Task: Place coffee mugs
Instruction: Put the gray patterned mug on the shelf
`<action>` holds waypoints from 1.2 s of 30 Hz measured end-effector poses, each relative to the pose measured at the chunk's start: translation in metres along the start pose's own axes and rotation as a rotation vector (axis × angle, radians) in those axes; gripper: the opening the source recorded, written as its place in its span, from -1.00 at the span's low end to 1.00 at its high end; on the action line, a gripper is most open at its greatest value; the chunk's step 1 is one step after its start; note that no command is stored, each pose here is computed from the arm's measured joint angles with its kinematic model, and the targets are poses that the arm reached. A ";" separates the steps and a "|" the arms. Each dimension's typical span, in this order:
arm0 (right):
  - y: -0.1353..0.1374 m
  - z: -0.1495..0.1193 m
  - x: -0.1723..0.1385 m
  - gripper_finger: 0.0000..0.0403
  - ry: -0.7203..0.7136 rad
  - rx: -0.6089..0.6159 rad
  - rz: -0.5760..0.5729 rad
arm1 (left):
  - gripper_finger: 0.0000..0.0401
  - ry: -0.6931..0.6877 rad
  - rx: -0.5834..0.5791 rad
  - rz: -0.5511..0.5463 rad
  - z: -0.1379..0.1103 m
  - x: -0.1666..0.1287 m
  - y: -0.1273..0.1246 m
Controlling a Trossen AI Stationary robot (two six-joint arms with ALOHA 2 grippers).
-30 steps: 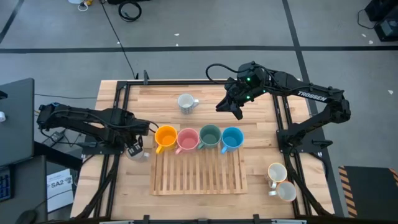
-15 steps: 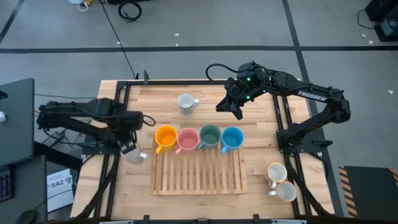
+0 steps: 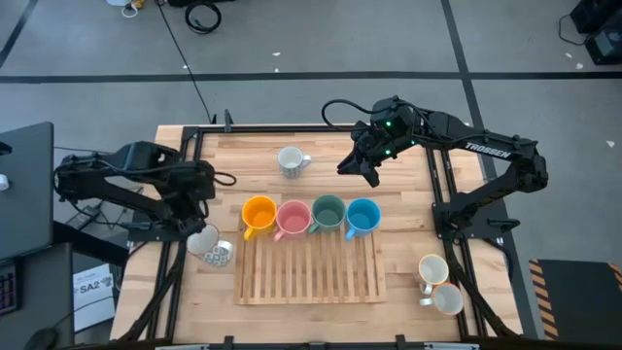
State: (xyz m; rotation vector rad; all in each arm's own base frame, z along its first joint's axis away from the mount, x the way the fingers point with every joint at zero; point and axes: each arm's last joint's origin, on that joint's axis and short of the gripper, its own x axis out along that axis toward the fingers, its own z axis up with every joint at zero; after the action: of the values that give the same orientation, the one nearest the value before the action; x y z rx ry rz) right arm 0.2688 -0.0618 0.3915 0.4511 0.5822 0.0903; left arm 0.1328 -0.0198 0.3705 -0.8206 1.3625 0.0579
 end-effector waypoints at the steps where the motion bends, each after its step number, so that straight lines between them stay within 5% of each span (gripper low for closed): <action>1: 0.000 0.000 0.000 -0.55 0.000 0.000 0.000 | -0.92 -0.001 -0.011 -0.008 0.001 0.000 -0.003; 22: 0.000 0.000 0.000 -0.55 0.000 0.000 0.000 | -0.92 0.036 0.232 0.002 0.044 0.017 -0.112; 36: 0.000 0.000 0.000 -0.55 0.000 -0.017 0.000 | -0.92 0.027 0.259 0.149 0.065 0.037 -0.122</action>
State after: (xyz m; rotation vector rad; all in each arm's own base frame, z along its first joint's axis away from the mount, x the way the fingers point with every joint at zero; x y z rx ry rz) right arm 0.2688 -0.0618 0.3915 0.4342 0.5810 0.0953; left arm 0.2556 -0.0887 0.3957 -0.5042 1.4198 -0.0139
